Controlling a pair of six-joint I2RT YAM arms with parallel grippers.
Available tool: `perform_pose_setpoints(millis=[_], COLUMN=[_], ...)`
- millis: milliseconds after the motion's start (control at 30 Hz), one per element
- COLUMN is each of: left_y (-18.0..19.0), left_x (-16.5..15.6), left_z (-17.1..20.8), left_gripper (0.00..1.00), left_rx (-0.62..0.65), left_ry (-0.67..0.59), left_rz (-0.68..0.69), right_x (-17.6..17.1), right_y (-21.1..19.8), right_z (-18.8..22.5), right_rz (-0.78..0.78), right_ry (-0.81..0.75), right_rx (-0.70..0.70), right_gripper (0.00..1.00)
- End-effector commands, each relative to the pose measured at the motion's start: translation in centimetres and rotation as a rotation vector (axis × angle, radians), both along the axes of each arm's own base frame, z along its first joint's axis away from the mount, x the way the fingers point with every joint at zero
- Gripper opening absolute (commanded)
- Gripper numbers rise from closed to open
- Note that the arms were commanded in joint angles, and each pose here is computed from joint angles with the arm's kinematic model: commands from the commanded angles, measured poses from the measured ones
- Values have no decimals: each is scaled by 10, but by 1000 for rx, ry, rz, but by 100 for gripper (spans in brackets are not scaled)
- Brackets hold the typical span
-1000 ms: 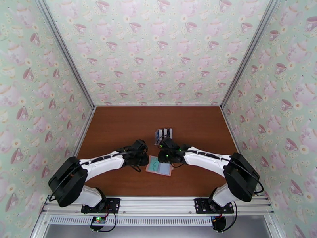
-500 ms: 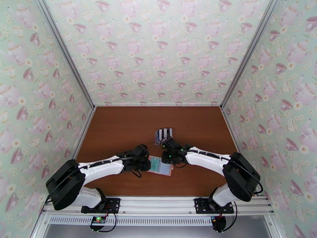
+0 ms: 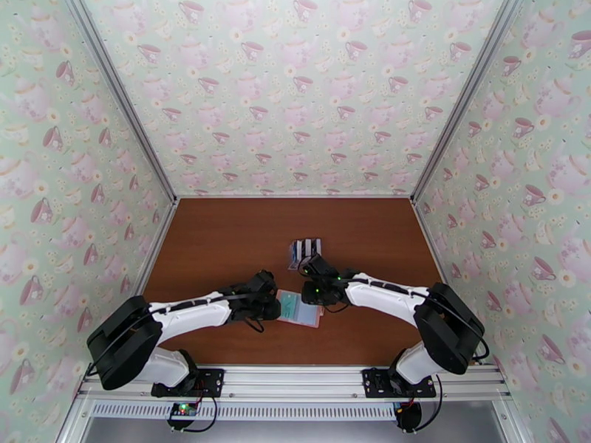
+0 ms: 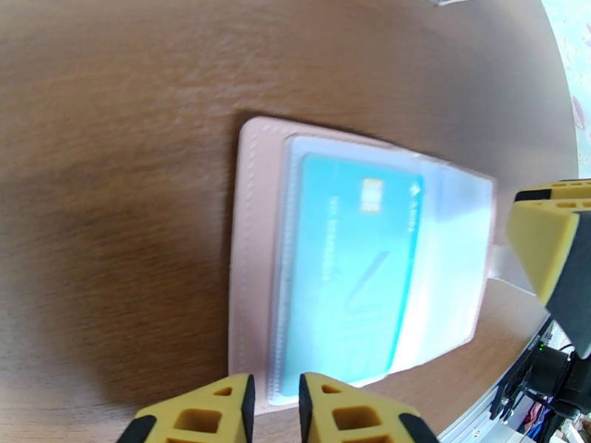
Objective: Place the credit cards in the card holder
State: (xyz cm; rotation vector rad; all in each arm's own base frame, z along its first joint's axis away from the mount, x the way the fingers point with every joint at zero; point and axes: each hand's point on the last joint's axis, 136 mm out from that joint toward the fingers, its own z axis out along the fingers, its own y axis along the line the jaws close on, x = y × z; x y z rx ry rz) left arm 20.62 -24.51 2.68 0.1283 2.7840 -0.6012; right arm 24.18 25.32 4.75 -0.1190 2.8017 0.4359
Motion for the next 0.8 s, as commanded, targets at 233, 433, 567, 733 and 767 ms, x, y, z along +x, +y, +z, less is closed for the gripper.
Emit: perform_pose_setpoints(millis=[233, 433, 567, 733, 767], left_y=[-1, 3, 4, 6, 5], left_x=[-7, -11, -13, -16, -16], left_z=[-13, -20, -21, -23, -22], left_gripper=[25, 25, 25, 29, 29], left_rx=[-11, 5, 6, 1, -7], left_ry=[34, 50, 52, 57, 55], left_rz=[5, 6, 6, 7, 5], right_x=[-3, -5, -5, -7, -8], right_y=[-5, -7, -7, -6, -5], right_z=[-12, -16, -19, -26, -28], right_rz=[-1, -2, -2, 4, 3], right_ry=[20, 31, 34, 55, 62], right_rx=[-16, -30, -33, -39, -38], right_gripper=[33, 33, 33, 33, 33])
